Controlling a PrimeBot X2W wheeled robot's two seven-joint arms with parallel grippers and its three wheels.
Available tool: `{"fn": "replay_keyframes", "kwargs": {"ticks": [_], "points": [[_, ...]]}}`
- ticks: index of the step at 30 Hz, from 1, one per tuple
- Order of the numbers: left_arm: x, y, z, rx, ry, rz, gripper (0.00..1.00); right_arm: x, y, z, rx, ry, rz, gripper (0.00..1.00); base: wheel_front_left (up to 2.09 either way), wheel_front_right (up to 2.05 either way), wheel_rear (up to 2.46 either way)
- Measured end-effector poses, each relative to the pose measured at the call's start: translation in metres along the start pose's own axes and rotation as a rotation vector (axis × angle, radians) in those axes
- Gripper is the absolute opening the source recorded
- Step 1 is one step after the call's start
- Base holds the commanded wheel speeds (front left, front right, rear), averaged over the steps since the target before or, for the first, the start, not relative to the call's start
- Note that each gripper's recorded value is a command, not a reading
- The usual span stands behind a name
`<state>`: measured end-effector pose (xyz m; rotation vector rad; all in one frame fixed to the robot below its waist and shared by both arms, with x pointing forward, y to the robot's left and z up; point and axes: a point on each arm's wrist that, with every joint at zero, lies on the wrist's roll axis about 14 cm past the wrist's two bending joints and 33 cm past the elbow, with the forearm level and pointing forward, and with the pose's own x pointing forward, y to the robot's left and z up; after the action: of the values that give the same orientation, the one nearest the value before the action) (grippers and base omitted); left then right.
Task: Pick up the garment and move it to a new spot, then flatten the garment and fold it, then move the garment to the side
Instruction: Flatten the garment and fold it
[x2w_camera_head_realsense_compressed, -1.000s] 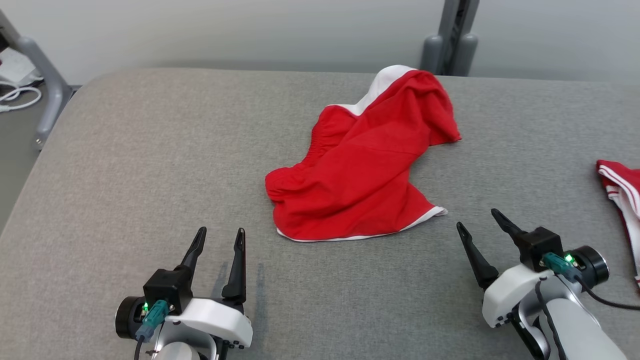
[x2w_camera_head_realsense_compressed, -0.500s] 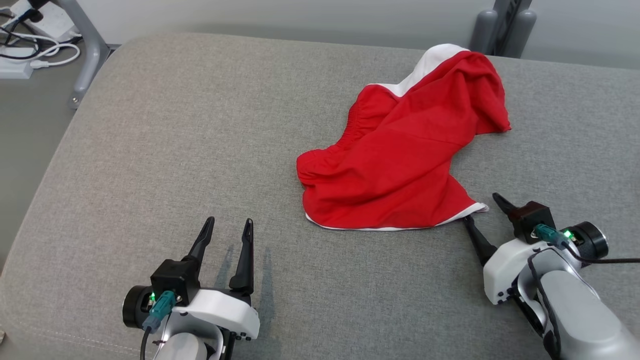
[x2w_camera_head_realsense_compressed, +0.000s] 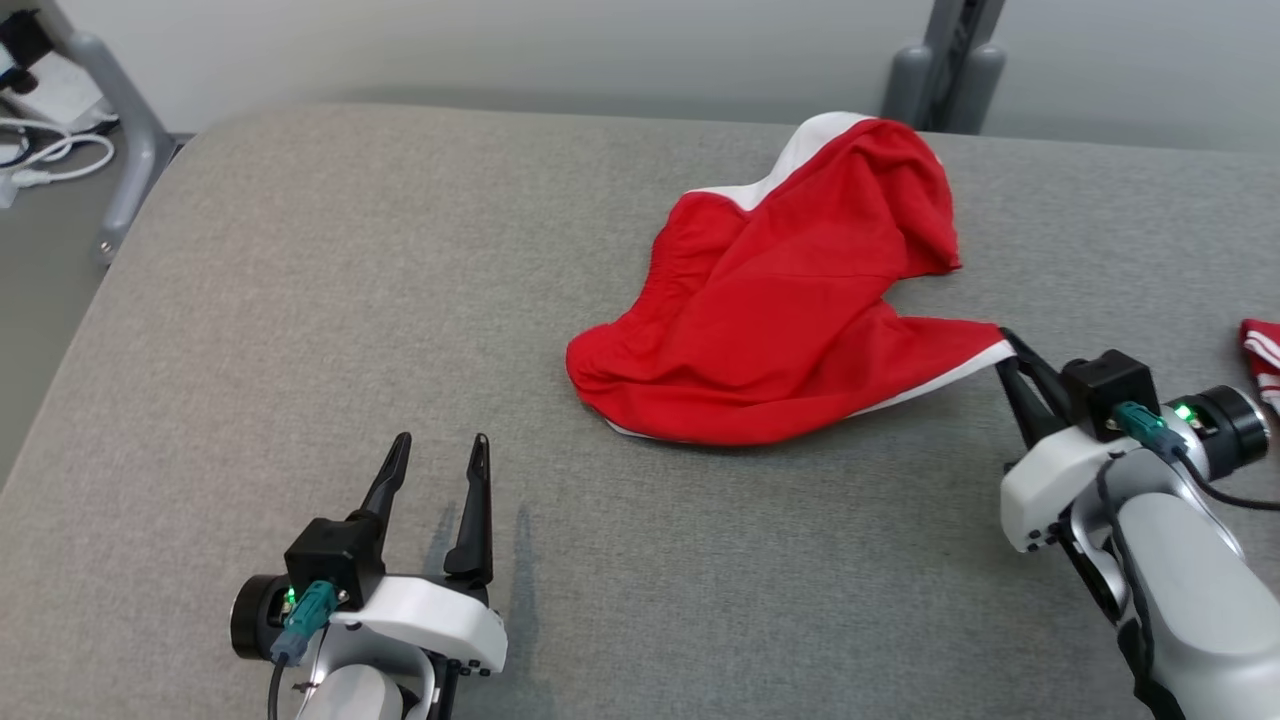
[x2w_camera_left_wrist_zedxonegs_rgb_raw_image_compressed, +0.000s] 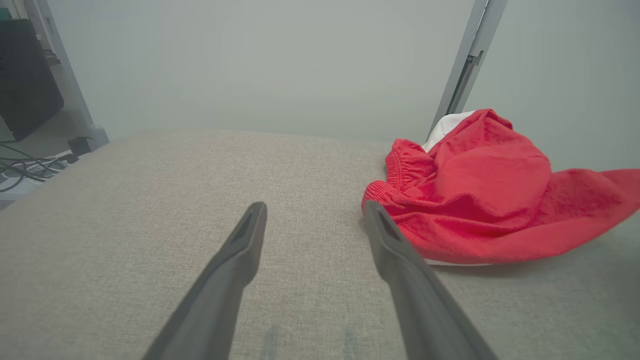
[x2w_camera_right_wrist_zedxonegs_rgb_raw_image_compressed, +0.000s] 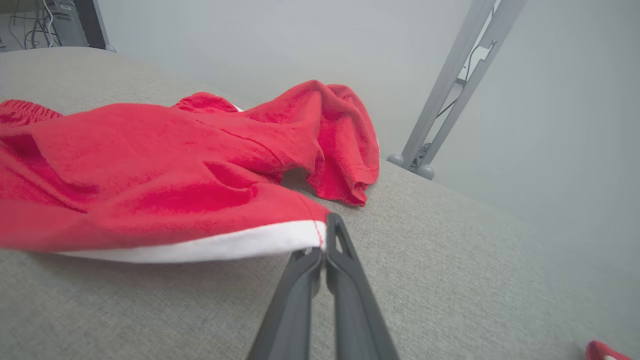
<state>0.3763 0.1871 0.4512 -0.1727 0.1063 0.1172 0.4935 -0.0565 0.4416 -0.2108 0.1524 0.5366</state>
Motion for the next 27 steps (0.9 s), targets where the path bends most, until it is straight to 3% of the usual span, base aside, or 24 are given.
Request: {"fn": "replay_keyframes", "kwargs": {"ticks": [10,19,20,27], "points": [[0.0,-0.025,0.006,-0.016,-0.021,-0.069,1.0,-0.066,-0.051,0.002,-0.048,-0.014,-0.223,0.0,0.0,0.0,0.0],[0.002,-0.045,0.007,-0.019,-0.026,-0.128,1.0,-0.117,-0.052,-0.037,-0.003,0.148,-0.341,0.0,0.0,0.0,0.0],[0.003,-0.046,0.007,-0.019,-0.026,-0.13,1.0,-0.119,-0.05,-0.038,0.01,0.148,-0.347,1.0,0.0,0.0,0.0],[0.003,-0.049,0.006,-0.017,-0.023,-0.145,1.0,-0.128,-0.051,-0.039,0.059,0.155,-0.383,1.0,0.0,0.0,0.0]]}}
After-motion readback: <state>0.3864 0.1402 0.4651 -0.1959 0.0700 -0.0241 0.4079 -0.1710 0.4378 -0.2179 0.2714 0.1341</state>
